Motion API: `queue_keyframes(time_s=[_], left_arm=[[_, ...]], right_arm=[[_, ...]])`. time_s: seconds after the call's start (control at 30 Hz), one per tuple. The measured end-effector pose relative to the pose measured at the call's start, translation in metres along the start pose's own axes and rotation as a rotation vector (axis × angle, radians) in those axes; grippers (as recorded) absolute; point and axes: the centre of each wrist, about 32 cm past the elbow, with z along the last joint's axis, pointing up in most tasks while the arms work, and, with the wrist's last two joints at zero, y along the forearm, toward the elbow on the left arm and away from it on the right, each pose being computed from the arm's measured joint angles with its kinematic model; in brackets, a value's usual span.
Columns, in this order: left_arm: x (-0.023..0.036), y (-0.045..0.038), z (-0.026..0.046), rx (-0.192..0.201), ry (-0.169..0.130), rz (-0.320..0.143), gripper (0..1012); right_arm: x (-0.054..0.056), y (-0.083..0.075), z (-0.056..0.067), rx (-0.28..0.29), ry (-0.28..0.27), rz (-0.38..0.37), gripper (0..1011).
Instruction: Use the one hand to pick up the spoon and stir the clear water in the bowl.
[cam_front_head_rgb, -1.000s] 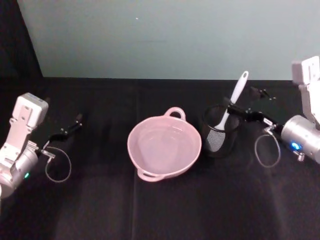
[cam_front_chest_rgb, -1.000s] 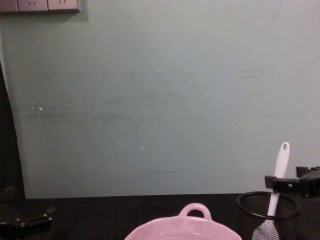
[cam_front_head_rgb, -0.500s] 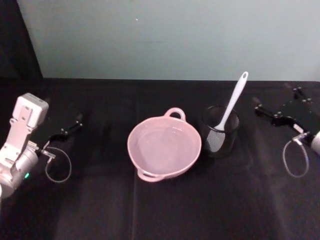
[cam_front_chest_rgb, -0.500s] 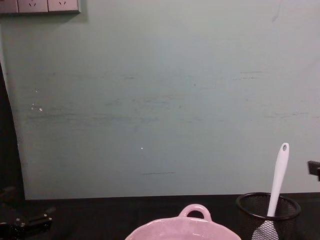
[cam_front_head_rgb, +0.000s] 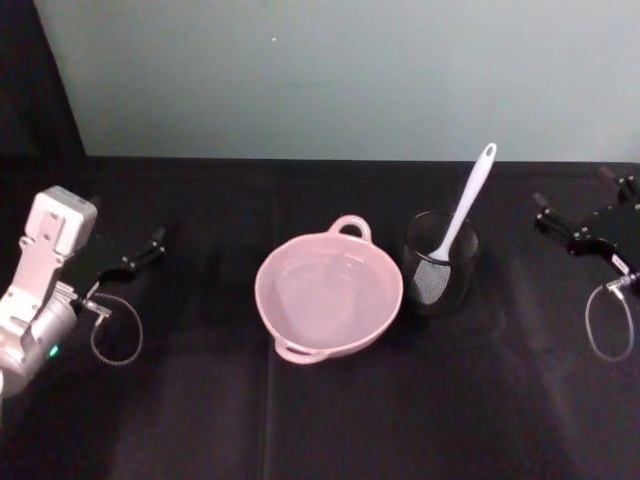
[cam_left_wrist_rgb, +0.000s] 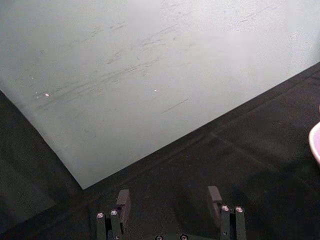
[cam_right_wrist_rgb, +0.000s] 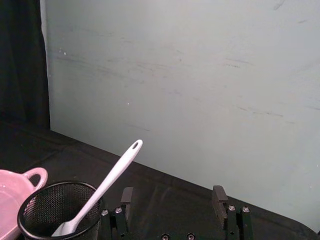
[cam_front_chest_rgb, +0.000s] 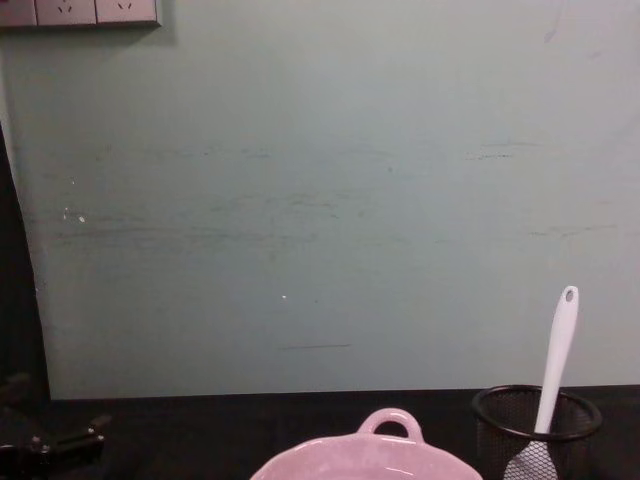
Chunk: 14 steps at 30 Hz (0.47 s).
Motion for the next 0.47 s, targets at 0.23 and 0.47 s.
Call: queue_keyframes(time_s=[0.23,0.47], left_arm=[[0.0,0.0,0.0,0.0,0.0,0.0,1011],[0.0,0.0,0.0,0.0,0.0,0.0,1011]], right_arm=[[-0.0002,0.0001,0.0008,-0.005,0.001,0.003,1002],[-0.0004,0.0002,0.0014,-0.008,0.002,0.005,1002]])
